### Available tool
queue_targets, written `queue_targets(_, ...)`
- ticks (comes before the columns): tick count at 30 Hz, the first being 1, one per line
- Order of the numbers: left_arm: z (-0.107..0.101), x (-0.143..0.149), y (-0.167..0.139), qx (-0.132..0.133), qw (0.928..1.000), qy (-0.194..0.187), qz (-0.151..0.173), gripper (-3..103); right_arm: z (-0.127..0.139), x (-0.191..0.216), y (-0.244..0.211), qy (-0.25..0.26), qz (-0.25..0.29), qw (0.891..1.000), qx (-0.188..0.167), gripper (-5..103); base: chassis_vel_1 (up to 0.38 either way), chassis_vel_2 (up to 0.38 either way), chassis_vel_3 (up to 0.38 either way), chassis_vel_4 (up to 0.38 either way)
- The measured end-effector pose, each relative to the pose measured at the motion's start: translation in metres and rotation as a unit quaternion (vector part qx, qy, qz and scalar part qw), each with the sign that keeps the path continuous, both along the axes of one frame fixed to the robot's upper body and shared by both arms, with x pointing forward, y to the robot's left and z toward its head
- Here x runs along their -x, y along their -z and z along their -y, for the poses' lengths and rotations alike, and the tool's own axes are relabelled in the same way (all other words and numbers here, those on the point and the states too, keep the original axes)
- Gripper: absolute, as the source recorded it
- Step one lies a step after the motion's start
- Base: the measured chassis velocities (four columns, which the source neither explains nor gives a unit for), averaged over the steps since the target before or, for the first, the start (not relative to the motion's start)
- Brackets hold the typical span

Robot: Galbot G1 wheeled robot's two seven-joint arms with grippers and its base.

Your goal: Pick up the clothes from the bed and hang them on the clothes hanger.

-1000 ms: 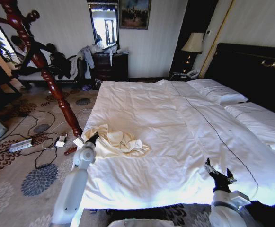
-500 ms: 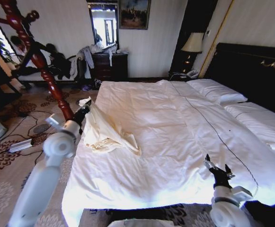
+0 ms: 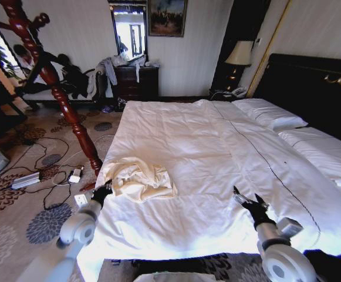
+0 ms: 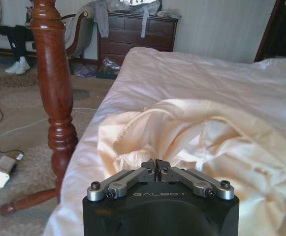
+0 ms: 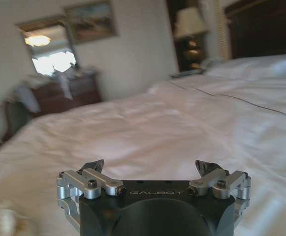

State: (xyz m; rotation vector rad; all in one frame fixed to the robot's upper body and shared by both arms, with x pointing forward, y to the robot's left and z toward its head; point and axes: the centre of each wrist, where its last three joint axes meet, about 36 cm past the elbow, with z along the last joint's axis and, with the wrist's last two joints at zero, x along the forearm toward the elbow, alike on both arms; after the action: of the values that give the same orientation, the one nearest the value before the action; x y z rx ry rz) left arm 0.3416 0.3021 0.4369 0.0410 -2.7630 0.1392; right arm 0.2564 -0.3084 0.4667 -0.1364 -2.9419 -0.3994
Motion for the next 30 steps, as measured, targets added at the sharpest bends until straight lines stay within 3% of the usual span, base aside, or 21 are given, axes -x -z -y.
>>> queue_targets(4, -0.007, 0.008, 0.007, 0.008, 0.9999, 0.000, 0.008, 0, -0.014, -0.012, 0.012, -0.047, 0.031, 0.998, -0.005, 100, 0.000, 0.000, 0.000, 0.000)
queue_targets(9, -0.021, 0.011, 0.029, 0.015, 0.9994, -0.020, 0.023, 0, -0.049, -0.032, 0.054, -0.147, 0.057, 0.987, 0.016, 100, 0.000, 0.000, 0.000, 0.000)
queue_targets(14, -0.013, 0.005, 0.040, 0.023, 0.9988, -0.033, 0.029, 0, -0.072, -0.041, 0.085, -0.180, 0.029, 0.983, -0.015, 100, 0.000, 0.000, 0.000, 0.000)
queue_targets(21, -0.014, 0.007, 0.046, 0.021, 0.9985, -0.021, 0.045, 0, -0.095, -0.080, 0.106, -0.218, 0.048, 0.974, -0.040, 100, 0.000, 0.000, 0.000, 0.000)
queue_targets(25, -0.015, 0.008, 0.040, 0.022, 0.9980, -0.023, 0.054, 0, -0.118, -0.092, 0.110, -0.246, 0.062, 0.967, -0.030, 100, 0.000, 0.000, 0.000, 0.000)
queue_targets(29, -0.016, 0.011, 0.035, 0.020, 0.9974, -0.028, 0.063, 0, -0.139, -0.093, 0.115, -0.269, 0.048, 0.962, 0.010, 100, 0.000, 0.000, 0.000, 0.000)
queue_targets(30, -0.016, 0.012, 0.033, 0.020, 0.9972, -0.029, 0.066, 0, -0.142, -0.095, 0.122, -0.275, 0.045, 0.960, 0.037, 100, 0.000, 0.000, 0.000, 0.000)
